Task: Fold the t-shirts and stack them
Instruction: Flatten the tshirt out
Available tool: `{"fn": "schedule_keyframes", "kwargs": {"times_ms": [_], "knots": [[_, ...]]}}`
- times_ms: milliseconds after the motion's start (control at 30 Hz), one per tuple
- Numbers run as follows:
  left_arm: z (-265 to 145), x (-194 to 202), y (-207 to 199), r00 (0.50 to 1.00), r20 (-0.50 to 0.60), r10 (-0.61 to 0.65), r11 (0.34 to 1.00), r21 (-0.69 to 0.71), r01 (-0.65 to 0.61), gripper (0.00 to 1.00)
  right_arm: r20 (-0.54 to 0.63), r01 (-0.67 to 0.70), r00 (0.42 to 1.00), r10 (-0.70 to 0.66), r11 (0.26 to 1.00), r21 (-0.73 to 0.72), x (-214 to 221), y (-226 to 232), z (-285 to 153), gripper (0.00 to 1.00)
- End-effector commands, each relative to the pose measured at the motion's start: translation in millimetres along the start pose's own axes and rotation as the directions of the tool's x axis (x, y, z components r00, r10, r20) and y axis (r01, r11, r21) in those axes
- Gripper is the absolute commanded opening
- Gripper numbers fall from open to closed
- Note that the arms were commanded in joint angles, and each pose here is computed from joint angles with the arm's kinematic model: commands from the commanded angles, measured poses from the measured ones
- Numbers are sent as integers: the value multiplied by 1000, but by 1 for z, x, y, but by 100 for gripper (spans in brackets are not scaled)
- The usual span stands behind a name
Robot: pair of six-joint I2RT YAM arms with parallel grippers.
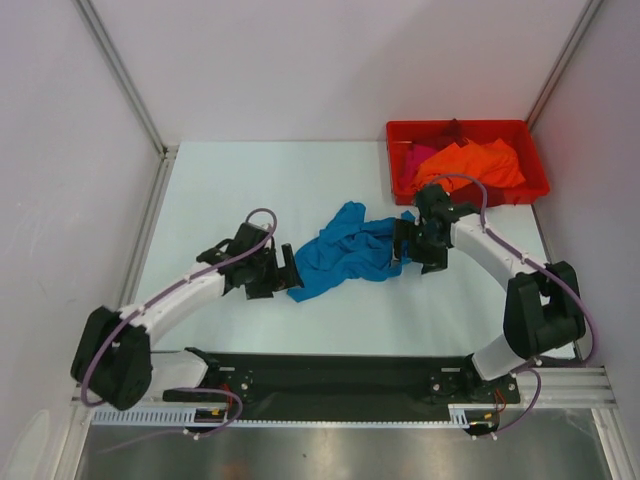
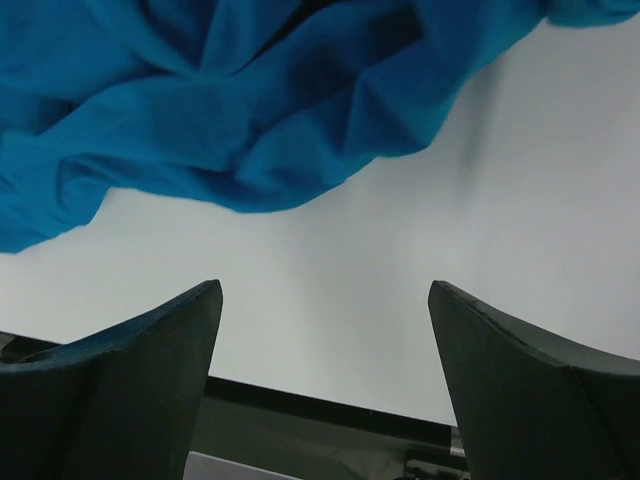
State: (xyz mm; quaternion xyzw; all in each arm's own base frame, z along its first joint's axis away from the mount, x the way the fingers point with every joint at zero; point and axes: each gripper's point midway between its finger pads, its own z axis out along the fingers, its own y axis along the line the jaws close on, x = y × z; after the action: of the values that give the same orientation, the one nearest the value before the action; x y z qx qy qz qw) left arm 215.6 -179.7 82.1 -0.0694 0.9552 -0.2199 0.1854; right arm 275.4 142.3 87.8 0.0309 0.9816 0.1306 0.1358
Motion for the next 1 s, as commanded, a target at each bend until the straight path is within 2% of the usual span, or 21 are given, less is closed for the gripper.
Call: {"fn": "schedule_keyframes", "kwargs": {"times_ms": [0,133,167,300,367,400,433,467,567,600,633,667,767,833,867,933,967], "knots": [[24,-20,-8,999,41,2,999,53,-4,95,96,-17,995,15,1000,23,-38,-13,-1,91],[51,-22,-1,1000,-29,9,1000,7,-9,92,97,-40,995,39,999,10,-56,-14,11,90],[54,-23,-4,999,-44,7,1000,31,-5,91,99,-37,994,36,999,4,-60,-12,13,89],[72,-34,-10,998,-63,1,999,47,2,85,72,-47,996,48,999,-17,-76,-4,29,79],[80,-33,-7,996,-87,-11,999,42,14,76,67,-64,996,64,998,3,-80,-7,35,75],[82,-35,-9,996,-90,-12,998,55,17,69,68,-66,996,65,998,9,-82,-7,36,69],[82,-35,-7,995,-94,-17,998,51,22,55,66,-69,996,68,998,16,-85,-8,38,67],[82,-38,-6,996,-88,-18,998,51,23,50,70,-73,995,70,997,27,-88,-10,39,64],[74,-45,-4,998,-62,-11,999,49,14,31,63,-75,995,71,995,65,-90,-19,43,48],[67,-49,-6,999,-49,0,999,52,3,23,60,-74,996,70,995,70,-90,-21,44,32],[63,-54,-4,1000,-30,7,999,34,-6,6,57,-72,996,68,995,74,-87,-23,44,25],[56,-58,-5,1000,-13,18,1000,26,-17,1,56,-63,997,59,995,79,-86,-24,44,19],[22,-74,-12,996,76,50,999,11,-51,1,61,-41,997,37,996,76,-80,-23,36,1],[-18,-95,-29,979,193,71,996,38,-80,0,60,-16,998,11,997,73,-74,-17,24,0],[-31,-98,-27,973,219,73,997,11,-77,1,99,1,995,-7,998,66,-76,-11,6,0],[-71,-116,-43,943,322,84,994,37,-101,1,113,46,992,-53,997,66,-65,3,-14,0],[-102,-123,-51,913,399,89,991,60,-122,0,167,63,984,-70,997,44,-65,13,-38,0]]}}
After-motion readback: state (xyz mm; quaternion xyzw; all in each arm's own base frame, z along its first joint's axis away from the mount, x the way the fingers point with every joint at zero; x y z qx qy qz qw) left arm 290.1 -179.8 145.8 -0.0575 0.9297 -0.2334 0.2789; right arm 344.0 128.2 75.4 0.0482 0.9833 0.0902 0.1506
